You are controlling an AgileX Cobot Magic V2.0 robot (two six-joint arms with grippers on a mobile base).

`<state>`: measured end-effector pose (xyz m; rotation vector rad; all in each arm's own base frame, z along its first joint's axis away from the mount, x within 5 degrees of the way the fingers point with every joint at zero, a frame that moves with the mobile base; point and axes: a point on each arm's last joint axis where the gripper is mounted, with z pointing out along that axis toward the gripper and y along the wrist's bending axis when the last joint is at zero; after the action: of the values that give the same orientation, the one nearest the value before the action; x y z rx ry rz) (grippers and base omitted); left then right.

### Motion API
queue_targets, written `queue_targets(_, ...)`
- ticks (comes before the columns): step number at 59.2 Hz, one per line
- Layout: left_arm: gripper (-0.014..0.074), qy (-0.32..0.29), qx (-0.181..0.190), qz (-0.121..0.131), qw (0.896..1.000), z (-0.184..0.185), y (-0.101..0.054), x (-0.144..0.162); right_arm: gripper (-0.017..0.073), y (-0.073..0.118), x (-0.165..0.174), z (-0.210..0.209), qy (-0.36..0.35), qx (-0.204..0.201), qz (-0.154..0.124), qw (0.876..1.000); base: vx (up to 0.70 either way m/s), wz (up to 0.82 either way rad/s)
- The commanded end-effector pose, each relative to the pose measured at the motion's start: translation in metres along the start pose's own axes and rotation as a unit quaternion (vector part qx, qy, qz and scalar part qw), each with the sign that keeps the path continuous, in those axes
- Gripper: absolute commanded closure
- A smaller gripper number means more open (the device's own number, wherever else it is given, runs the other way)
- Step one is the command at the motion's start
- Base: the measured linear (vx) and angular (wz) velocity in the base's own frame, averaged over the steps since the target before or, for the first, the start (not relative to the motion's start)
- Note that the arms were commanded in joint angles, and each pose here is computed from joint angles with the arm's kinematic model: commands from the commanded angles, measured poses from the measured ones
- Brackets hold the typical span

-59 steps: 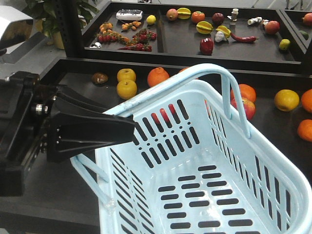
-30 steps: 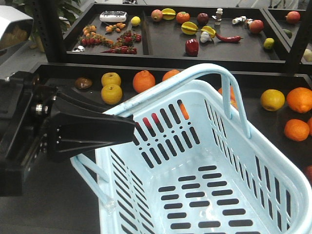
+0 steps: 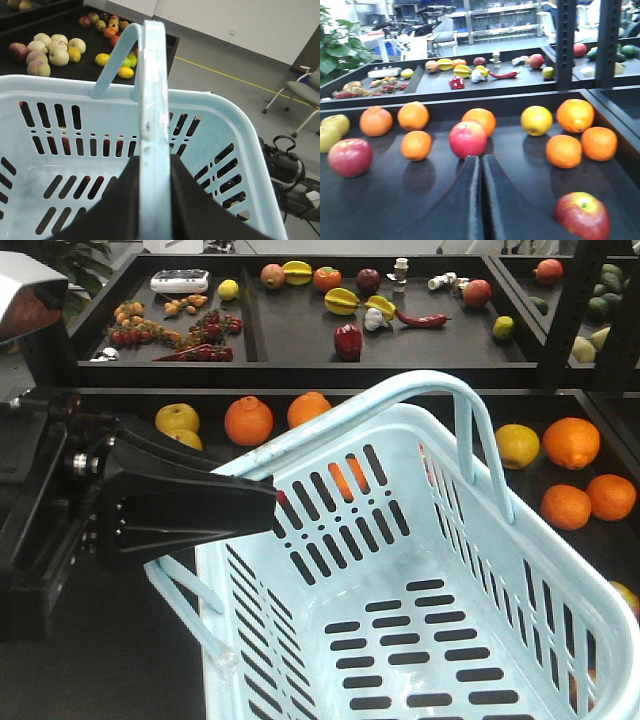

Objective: Pick three apples into basket with both arms
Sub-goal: 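Hold the basket with the left gripper while the base settles at the table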

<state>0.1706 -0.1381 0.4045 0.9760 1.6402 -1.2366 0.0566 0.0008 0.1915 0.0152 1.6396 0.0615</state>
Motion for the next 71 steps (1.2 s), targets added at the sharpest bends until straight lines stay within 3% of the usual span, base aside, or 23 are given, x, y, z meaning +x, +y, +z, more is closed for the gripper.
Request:
queue_targets(1, 0.0599, -0.007, -0.011, 0.021, 1.000, -0.0053, -0.0080, -0.0079, 0.0564, 0.0014, -0.0032, -0.0004, -0.037, -0.008, -0.004, 0.999, 0.08, -0.17)
queue_targets(71, 0.0599, -0.007, -0.011, 0.021, 1.000, -0.0053, -0.0080, -0.0079, 0.0564, 0.0014, -0.0032, -0.0004, -0.037, -0.008, -0.004, 0.999, 0.03, -0.05)
